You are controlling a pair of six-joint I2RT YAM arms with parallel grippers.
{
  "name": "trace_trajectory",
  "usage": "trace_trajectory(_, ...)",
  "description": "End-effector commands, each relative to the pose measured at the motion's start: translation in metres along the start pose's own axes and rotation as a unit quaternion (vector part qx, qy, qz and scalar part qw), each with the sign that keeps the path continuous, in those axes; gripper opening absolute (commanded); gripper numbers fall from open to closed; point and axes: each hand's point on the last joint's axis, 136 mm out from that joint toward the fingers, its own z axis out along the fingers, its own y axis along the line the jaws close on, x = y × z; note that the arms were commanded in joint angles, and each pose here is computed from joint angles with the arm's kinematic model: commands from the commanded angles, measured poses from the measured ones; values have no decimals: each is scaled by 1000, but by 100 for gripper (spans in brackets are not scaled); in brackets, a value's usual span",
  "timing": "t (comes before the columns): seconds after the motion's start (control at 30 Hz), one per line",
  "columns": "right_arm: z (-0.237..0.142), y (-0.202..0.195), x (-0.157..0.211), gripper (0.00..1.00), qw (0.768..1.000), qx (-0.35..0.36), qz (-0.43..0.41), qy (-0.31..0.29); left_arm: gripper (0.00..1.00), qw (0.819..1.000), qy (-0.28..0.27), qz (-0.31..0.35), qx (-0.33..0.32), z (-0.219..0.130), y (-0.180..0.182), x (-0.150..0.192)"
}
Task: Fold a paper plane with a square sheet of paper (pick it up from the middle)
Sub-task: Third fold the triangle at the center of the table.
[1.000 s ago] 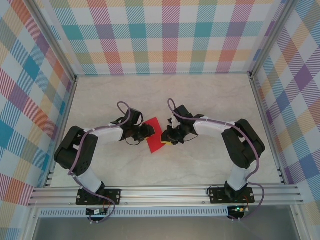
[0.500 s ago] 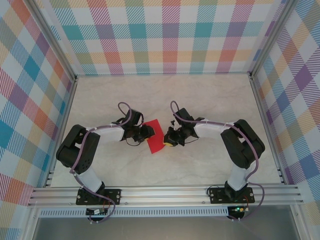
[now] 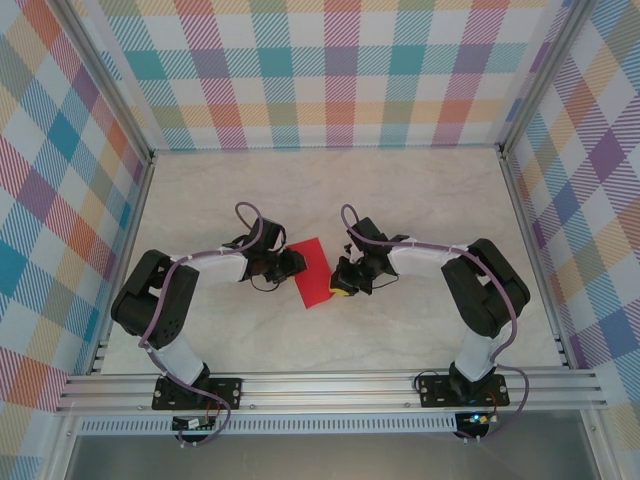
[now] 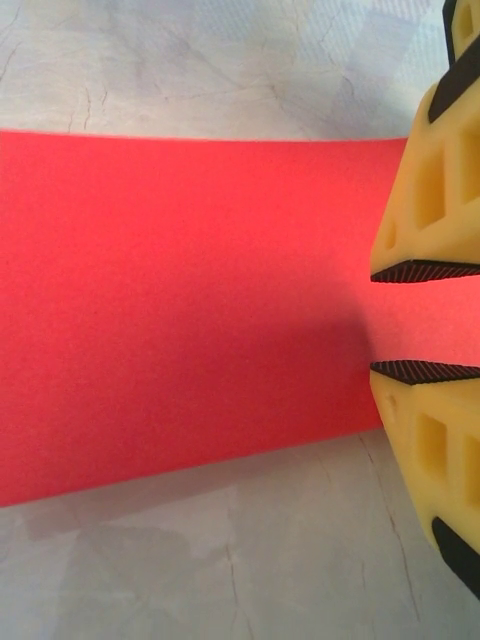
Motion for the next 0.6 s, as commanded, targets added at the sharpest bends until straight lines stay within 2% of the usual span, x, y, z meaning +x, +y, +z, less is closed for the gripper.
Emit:
trace_trajectory(0.0, -6, 11, -5, 16, 1000, -16, -7, -9, 28, 1000, -4, 1, -23, 2, 11, -7)
trace_trajectory(0.07, -9, 13, -6, 21, 1000, -21, -8, -18, 27, 1000, -3, 0, -27, 2, 13, -6)
trace_trajectory(0.2, -14, 13, -4, 22, 999, -21, -10, -27, 27, 1000, -1, 0, -30, 3, 15, -5)
trace_trajectory(0.57, -14, 19, -5, 6, 999, -39, -8, -27, 26, 1000, 0, -1, -26, 3, 14, -5)
